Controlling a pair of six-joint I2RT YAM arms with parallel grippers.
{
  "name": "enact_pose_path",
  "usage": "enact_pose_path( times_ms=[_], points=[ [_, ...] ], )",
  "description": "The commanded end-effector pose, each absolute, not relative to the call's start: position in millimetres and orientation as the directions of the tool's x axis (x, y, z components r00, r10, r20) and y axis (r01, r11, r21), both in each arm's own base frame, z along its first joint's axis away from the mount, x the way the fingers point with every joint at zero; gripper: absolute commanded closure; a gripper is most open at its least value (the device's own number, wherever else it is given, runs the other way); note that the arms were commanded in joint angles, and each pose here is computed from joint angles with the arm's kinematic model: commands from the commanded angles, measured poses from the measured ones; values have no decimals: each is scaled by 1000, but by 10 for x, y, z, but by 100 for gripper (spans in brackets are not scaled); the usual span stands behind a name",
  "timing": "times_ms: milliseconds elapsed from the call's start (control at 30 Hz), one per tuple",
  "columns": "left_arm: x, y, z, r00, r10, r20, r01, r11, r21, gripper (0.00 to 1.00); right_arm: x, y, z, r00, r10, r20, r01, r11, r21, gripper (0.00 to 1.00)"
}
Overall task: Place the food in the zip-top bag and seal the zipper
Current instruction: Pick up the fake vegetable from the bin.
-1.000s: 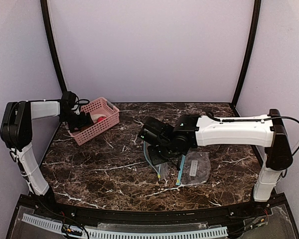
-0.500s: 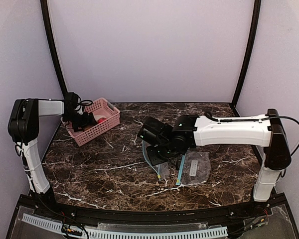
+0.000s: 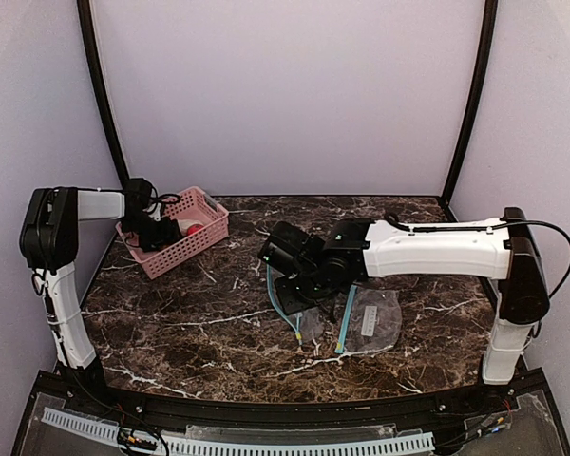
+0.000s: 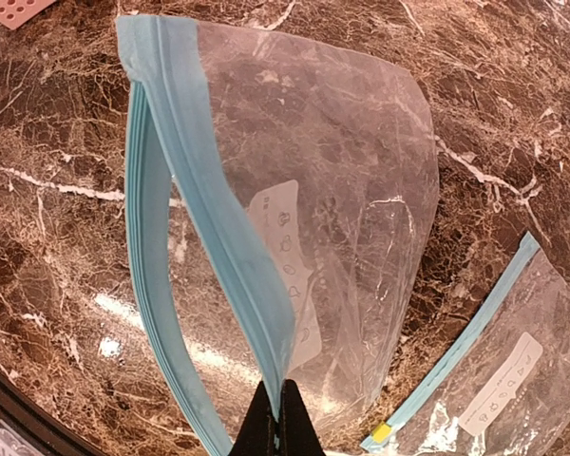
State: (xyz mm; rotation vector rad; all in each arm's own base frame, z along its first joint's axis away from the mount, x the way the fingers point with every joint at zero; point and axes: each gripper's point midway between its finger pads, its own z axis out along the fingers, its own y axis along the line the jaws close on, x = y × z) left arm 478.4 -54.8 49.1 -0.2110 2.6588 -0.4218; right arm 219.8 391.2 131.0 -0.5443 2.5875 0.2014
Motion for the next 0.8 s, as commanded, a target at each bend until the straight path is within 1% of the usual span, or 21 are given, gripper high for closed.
enact_pose_path(
  times_ms=[0, 167, 300, 367, 533, 767],
  points=[
    [4705, -527, 427, -912, -195, -361, -81, 948, -308, 29, 2255, 3965, 1360, -802, -328, -500, -410, 910, 60, 100],
    [4678, -494, 429, -915, -193, -355, -88, 953, -290, 41, 2258, 3949, 1379, -803, -319, -503, -403, 913, 64, 100],
    [4676, -492, 488, -907, -200, -369, -91, 952, -294, 50, 2256, 3935, 1395, -803, -314, -506, -399, 915, 65, 100],
    [4667, -494, 554, -902, -202, -380, -88, 951, -297, 53, 2257, 3933, 1411, -802, -313, -509, -399, 914, 67, 100],
    [4624, -462, 713, -875, -213, -434, -87, 952, -292, 57, 2268, 3913, 1460, -798, -306, -520, -395, 916, 68, 100],
    [4567, -357, 1263, -792, -229, -566, -86, 960, -268, 58, 2287, 3889, 1532, -790, -300, -535, -394, 916, 69, 100]
  ],
)
